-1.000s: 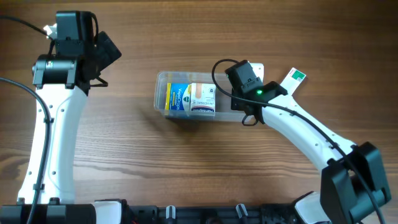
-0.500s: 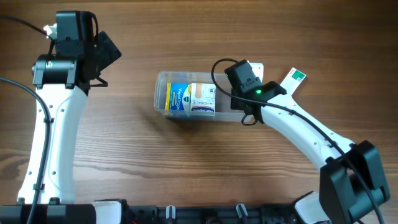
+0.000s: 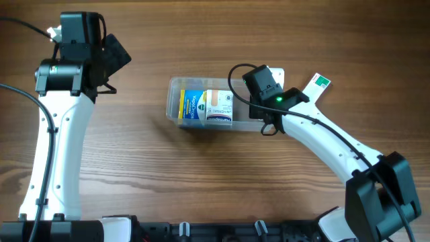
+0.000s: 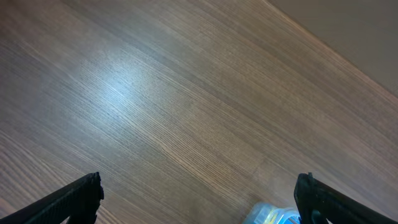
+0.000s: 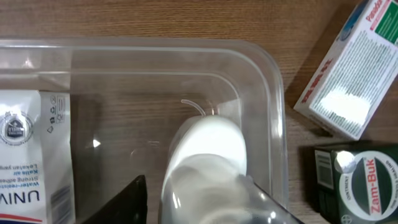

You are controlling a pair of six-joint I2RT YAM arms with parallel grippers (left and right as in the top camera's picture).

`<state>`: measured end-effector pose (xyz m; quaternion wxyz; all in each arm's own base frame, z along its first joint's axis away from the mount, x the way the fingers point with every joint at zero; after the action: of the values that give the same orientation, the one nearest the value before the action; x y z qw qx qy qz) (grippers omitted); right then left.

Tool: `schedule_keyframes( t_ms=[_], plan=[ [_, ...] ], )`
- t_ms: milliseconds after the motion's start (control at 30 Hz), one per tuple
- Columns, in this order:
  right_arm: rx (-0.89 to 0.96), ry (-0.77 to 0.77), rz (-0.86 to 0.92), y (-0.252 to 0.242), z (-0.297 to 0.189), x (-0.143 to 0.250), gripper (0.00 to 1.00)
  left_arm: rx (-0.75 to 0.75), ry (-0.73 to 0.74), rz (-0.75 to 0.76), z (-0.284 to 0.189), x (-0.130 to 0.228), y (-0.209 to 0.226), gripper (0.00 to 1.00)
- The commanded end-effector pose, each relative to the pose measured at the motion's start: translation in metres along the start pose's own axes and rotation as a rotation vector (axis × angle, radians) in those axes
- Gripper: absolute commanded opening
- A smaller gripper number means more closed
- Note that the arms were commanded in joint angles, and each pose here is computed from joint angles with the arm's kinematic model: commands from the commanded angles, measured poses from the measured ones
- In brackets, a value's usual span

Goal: Pack container
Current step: 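Lower the bottle into the container, open and withdraw the right gripper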

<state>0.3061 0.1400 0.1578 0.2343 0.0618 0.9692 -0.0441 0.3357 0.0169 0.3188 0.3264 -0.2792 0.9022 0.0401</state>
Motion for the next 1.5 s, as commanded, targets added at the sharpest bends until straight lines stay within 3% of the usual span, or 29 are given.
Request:
schedule_keyframes(
  t_ms=[0, 1000, 1467],
  plan=[
    [0.024, 0.002, -0.071, 0.000, 0.003, 0.002, 0.41, -0.015, -0.012, -0.004, 0.000, -0.003, 0.002, 1.00],
    [0.068, -0.037, -0.167, -0.003, 0.003, -0.002, 0.47, -0.015, -0.012, -0.004, 0.000, -0.003, 0.002, 1.00],
    [-0.070, -0.102, -0.098, 0.002, -0.031, -0.018, 0.49, -0.015, -0.012, -0.004, 0.000, -0.003, 0.002, 1.00]
  ],
)
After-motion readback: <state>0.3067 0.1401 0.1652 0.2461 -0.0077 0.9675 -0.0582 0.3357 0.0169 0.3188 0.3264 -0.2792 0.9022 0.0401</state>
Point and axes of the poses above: each gripper's point midway between its finger pads, its own z axis out along the fingers, its own y axis along the line the jaws close on, x = y × z, the point moved 9 cm from there along -z, back along the fingers, and after that the axes turned 4 degrees about z, right-handed, at the moved point
